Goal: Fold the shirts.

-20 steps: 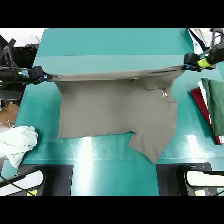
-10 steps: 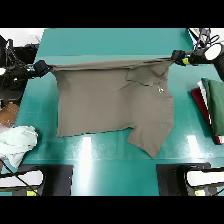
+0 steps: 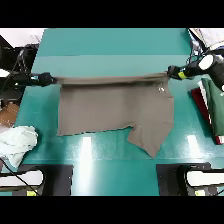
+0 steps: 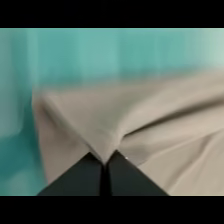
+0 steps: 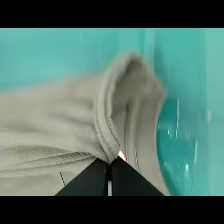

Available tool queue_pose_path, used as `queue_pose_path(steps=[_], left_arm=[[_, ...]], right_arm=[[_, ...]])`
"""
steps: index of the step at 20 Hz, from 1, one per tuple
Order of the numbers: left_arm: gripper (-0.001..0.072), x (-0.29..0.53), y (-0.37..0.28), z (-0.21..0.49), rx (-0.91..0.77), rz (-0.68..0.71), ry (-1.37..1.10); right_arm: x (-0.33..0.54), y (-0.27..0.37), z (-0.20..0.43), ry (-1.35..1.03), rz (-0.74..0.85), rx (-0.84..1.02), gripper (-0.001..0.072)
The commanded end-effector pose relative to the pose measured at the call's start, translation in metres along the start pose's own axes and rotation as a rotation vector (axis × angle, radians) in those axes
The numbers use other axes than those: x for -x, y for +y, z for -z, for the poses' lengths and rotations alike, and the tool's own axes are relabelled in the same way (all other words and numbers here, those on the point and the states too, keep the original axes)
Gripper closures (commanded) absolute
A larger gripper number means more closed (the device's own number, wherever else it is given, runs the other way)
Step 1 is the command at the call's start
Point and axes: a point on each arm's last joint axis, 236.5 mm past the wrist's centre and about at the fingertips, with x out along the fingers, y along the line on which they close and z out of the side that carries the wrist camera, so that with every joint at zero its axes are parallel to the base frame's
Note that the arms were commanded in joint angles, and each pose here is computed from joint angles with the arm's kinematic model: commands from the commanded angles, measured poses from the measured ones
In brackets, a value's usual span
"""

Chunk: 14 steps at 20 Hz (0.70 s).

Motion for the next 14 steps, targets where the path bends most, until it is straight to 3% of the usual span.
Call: queue_pose_path(steps=[1,7,8,9,11,12,14], left_arm=[[0.0679,0.007,0.030,0.050,-0.039,-0.124,0.217],[0.0677,0.008,0.022,0.058,-0.004,-0.092,0.250],[0.0676,0.009,0.019,0.064,-0.002,-0.081,0.275],[0.0650,0.011,0.017,0.069,0.001,-0.071,0.295],[0.0221,0.013,0.012,0.078,0.008,-0.052,0.337],[0.0161,0.015,0.010,0.083,0.012,-0.045,0.358],[0.0158,0.022,0.005,0.096,0.041,-0.036,0.418]], right_arm=[[-0.005,-0.008,0.044,0.100,0.013,-0.013,0.0696],[-0.010,-0.013,0.084,0.207,0.021,-0.040,0.0661],[-0.009,-0.013,0.087,0.219,0.021,-0.040,0.0454],[-0.008,-0.013,0.089,0.233,0.021,-0.040,0.0342],[0.001,-0.011,0.088,0.255,0.020,-0.037,0.0342],[0.008,-0.011,0.084,0.260,0.019,-0.037,0.0342],[0.028,-0.011,0.073,0.249,0.013,-0.024,0.0342]])
